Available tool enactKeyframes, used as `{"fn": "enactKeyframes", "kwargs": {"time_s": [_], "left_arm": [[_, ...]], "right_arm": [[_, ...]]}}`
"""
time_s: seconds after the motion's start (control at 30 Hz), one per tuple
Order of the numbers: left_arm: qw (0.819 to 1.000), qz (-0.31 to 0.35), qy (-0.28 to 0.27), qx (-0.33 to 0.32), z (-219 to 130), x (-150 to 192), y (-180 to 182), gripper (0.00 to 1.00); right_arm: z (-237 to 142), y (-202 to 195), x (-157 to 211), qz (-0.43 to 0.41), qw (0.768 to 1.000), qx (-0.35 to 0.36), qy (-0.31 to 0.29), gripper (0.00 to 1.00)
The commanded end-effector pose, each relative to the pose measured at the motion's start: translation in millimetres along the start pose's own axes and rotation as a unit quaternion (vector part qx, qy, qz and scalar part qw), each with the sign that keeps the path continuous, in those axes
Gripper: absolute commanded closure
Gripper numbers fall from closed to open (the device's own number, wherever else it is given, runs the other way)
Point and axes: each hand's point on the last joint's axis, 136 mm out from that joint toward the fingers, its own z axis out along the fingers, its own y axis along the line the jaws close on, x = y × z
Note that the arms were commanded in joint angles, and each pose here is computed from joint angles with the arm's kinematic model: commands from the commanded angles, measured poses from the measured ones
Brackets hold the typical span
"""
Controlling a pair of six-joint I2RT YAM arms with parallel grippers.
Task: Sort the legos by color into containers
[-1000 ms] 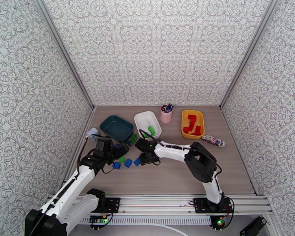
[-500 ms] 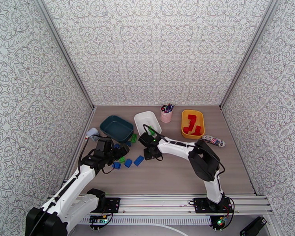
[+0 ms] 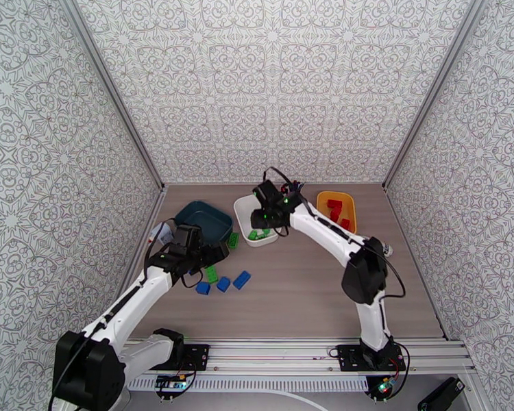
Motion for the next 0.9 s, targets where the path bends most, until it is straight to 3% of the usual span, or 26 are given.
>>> {"fn": "enactKeyframes", "kwargs": {"time_s": [0.0, 0.47, 0.87], "left_arm": [[0.999, 0.031, 0.008, -0.036, -3.5, 0.1, 6.4, 0.15], [0.992, 0.024, 0.045, -0.112, 23.0, 32.5, 34.0, 0.26], [0.988, 0.020, 0.049, -0.148, 35.7, 37.2, 52.4, 0.27]], "right_arm": [[8.3, -2.6, 7.1, -0.007, 0.999, 0.004, 0.042, 0.35], [-27.1, -2.6, 36.3, -0.020, 0.999, -0.006, 0.030, 0.32], [-35.7, 16.7, 108.1, -0.065, 0.996, -0.005, 0.059, 0.32]]}}
